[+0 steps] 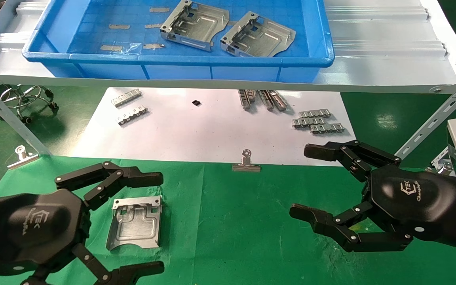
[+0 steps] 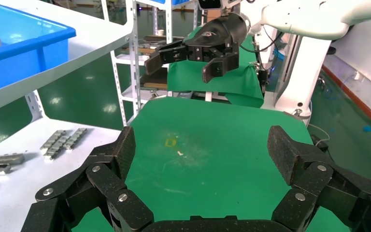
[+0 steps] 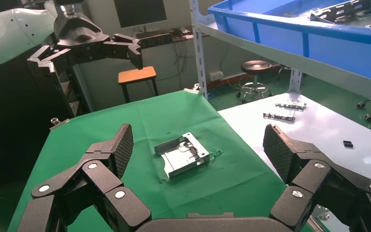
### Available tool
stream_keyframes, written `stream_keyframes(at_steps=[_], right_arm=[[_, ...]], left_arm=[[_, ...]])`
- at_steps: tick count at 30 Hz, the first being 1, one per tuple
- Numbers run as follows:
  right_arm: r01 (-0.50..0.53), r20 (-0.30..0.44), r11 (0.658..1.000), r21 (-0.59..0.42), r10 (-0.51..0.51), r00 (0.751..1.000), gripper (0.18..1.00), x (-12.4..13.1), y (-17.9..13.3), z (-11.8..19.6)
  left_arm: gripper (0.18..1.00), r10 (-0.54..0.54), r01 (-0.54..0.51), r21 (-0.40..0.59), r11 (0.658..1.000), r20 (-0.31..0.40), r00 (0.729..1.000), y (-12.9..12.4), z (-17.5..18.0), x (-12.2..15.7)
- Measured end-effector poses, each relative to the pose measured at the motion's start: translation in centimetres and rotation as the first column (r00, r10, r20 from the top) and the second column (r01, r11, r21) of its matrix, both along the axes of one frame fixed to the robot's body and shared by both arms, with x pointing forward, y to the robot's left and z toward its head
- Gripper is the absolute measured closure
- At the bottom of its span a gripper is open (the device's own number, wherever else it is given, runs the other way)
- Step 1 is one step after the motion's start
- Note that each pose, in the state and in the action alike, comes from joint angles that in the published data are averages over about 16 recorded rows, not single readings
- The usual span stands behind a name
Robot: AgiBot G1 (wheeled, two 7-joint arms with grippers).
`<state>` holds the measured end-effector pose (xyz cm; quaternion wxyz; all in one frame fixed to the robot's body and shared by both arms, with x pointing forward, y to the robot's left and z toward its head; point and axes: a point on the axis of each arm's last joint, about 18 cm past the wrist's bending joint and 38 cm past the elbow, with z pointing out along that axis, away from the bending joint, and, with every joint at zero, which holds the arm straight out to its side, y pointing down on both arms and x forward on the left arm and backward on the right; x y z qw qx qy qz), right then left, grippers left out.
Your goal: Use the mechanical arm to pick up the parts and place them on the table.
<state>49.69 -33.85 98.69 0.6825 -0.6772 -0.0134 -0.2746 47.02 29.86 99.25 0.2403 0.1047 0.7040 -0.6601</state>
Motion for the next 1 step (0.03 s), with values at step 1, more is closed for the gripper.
stream_keyframes(at_steps=[1], right_arm=[[0.0, 0.0, 1.0, 0.0, 0.0, 1.0, 0.178, 0.0, 0.0, 0.0]], left_arm=[[0.183, 0.0, 0.0, 0.0, 1.0, 0.001, 1.0, 0.0, 0.0, -0.03]])
